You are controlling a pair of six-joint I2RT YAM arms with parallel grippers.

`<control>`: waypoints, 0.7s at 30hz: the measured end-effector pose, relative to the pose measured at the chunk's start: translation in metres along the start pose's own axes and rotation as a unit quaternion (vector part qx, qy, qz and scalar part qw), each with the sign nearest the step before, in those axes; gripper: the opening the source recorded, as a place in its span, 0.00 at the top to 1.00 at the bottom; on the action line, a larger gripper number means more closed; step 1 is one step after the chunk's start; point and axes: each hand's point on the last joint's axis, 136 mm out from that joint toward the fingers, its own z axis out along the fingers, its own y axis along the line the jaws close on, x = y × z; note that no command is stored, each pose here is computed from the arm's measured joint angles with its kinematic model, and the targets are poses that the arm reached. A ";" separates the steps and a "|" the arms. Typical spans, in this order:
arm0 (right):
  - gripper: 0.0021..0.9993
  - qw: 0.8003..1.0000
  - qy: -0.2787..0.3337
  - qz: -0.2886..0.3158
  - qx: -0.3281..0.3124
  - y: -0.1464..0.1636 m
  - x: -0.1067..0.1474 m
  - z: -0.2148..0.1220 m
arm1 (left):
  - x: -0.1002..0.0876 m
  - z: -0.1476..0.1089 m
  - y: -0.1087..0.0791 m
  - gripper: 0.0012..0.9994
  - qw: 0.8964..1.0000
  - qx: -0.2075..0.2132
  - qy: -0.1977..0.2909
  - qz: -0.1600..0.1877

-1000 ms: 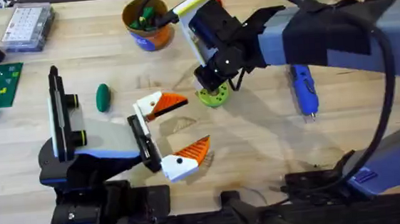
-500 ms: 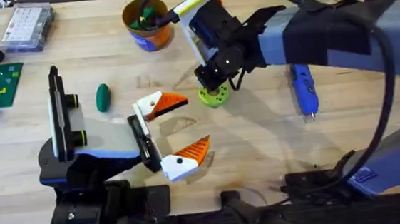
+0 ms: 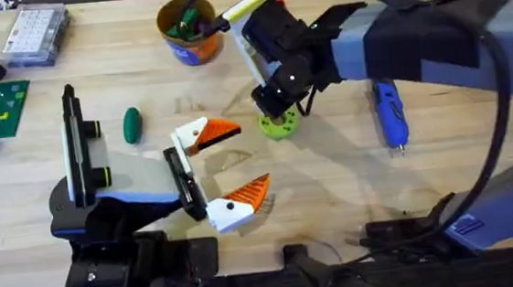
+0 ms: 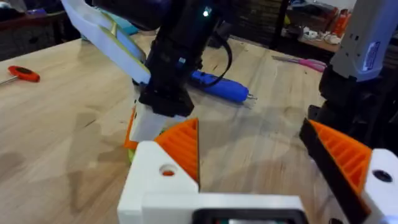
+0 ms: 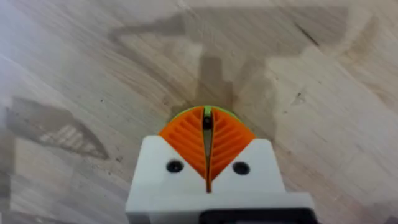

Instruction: Pick up the gripper from the table and insert it into the empty holder that is missing its gripper. Then pick up a screw, insert it into the mounting hole, and use the screwdriver to tighten it. Finally, clean up the table by picking up the vegetable and placing it into the bucket.

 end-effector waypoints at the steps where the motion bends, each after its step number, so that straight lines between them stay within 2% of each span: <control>1: 0.99 1.000 0.006 0.000 0.000 0.000 0.002 -0.001 | 0.000 0.000 0.000 0.01 1.000 0.000 0.000 0.000; 7: 0.99 1.000 0.009 0.000 0.001 0.000 -0.003 -0.020 | 0.000 0.000 0.000 0.01 1.000 0.000 0.000 0.000; 14: 0.99 0.999 -0.050 0.001 -0.003 0.001 -0.037 -0.076 | 0.000 0.000 0.000 0.01 1.000 0.000 0.000 0.000; 21: 0.99 0.997 -0.072 -0.001 -0.005 0.002 -0.048 -0.123 | 0.000 0.000 0.000 0.01 1.000 0.000 0.000 0.000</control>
